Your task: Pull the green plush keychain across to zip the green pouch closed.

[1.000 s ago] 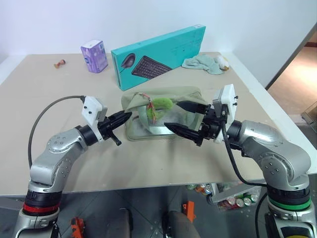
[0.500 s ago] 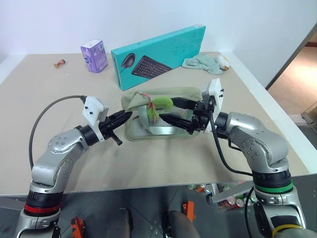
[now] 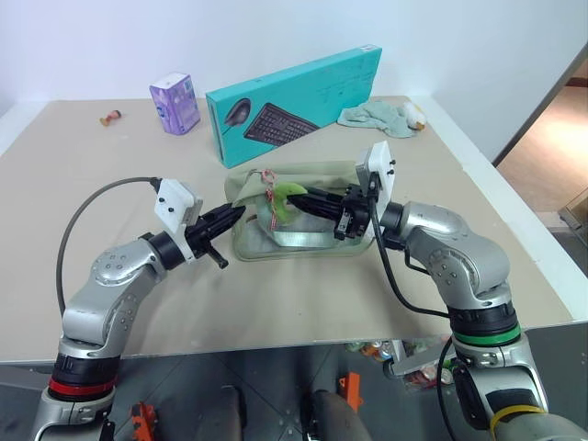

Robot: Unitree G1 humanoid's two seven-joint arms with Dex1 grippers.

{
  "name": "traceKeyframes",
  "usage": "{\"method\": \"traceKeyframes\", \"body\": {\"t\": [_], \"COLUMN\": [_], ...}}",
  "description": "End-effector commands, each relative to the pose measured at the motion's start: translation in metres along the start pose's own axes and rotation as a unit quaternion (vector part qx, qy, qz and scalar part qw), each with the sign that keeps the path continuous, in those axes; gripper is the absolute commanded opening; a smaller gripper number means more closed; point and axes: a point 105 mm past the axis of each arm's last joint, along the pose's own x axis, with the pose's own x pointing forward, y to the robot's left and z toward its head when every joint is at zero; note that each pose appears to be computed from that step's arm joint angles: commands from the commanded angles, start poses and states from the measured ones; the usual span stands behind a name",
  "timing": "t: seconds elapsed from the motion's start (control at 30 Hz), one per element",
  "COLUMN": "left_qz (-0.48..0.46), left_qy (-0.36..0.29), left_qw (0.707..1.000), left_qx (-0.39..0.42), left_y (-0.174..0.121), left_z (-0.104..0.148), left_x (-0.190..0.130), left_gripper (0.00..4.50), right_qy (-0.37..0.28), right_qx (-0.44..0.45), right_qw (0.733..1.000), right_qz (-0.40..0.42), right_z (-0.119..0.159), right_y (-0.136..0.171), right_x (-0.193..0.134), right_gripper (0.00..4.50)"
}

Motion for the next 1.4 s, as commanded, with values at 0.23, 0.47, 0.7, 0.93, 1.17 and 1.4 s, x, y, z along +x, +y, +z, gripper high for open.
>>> {"method": "traceKeyframes", "body": {"t": [0.23, 0.47, 0.7, 0.93, 1.17, 1.4], "left_qz": [0.0, 0.0, -0.002, 0.008, 0.078, 0.1], "left_qy": [-0.005, -0.008, -0.01, -0.009, -0.023, -0.031], "left_qw": [1.0, 1.0, 1.0, 1.0, 0.996, 0.994], "left_qx": [0.0, -0.005, -0.009, -0.014, -0.024, -0.024], "left_y": [-0.004, -0.006, -0.01, -0.009, 0.011, 0.018], "left_z": [0.0, -0.001, -0.002, -0.003, 0.007, 0.012], "left_x": [0.004, 0.009, 0.01, 0.012, 0.014, 0.018], "left_gripper": [0.0, 0.0, 0.0, 0.0, 0.0, 0.0], "right_qy": [-0.056, -0.054, -0.052, -0.05, -0.024, 0.001], "right_qx": [-0.126, -0.193, -0.249, -0.275, -0.273, -0.266], "right_qw": [0.99, 0.98, 0.967, 0.96, 0.959, 0.957], "right_qz": [0.001, 0.0, -0.004, -0.022, -0.073, -0.116], "right_z": [0.078, 0.105, 0.123, 0.132, 0.118, 0.103], "right_y": [-0.013, -0.027, -0.041, -0.055, -0.073, -0.085], "right_x": [-0.007, -0.011, -0.012, -0.019, -0.043, -0.065], "right_gripper": [0.06, 0.06, 0.06, 0.06, 0.06, 0.06]}}
